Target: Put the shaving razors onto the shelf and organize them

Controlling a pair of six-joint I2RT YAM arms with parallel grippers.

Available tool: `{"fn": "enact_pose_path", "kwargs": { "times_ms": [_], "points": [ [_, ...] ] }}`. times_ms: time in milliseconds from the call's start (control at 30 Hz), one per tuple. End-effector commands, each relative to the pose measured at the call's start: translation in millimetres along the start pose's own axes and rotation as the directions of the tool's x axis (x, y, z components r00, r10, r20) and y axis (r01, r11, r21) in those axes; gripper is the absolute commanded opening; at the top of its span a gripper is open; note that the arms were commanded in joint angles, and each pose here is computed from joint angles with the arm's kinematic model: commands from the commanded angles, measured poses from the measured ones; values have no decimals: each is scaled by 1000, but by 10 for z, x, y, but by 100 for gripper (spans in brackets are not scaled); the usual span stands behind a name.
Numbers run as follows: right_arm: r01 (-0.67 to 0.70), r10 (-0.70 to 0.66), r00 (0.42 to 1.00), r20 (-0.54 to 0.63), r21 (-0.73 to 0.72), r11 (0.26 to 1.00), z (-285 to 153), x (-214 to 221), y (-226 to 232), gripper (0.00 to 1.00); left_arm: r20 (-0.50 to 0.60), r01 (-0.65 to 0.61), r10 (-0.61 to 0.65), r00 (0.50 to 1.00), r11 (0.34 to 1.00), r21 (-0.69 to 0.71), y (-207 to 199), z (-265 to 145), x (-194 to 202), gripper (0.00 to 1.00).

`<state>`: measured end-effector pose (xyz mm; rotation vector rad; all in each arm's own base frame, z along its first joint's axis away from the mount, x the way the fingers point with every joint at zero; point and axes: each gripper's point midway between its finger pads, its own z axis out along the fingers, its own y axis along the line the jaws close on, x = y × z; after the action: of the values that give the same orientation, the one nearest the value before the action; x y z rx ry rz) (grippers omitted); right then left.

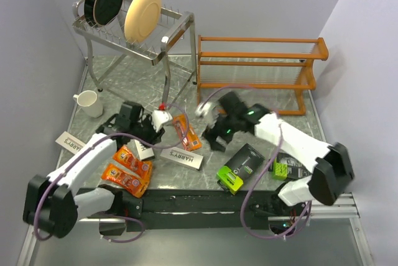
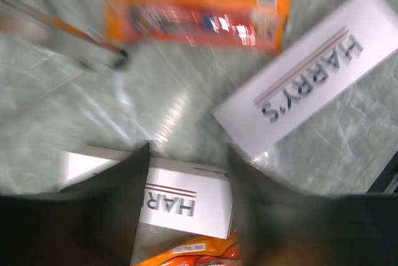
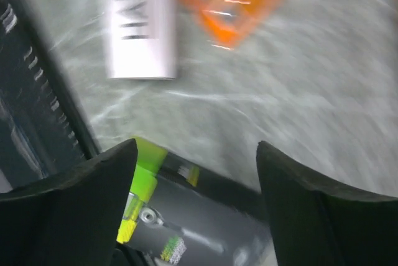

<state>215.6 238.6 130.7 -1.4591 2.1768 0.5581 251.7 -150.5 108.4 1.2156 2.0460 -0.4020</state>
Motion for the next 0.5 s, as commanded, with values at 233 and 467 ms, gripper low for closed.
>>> {"fn": "enact_pose_path", "kwargs": {
  "times_ms": [233, 467],
  "points": [
    [-657, 603, 747, 279, 174, 733, -1009, 310, -722, 99, 332, -153, 64, 941, 956, 250, -758, -147, -1413, 90],
    [-907, 817, 420, 394, 185, 378, -1156, 726, -803, 100, 224, 102, -215, 950, 898, 429, -1258, 542, -1662, 99]
  ]
}}
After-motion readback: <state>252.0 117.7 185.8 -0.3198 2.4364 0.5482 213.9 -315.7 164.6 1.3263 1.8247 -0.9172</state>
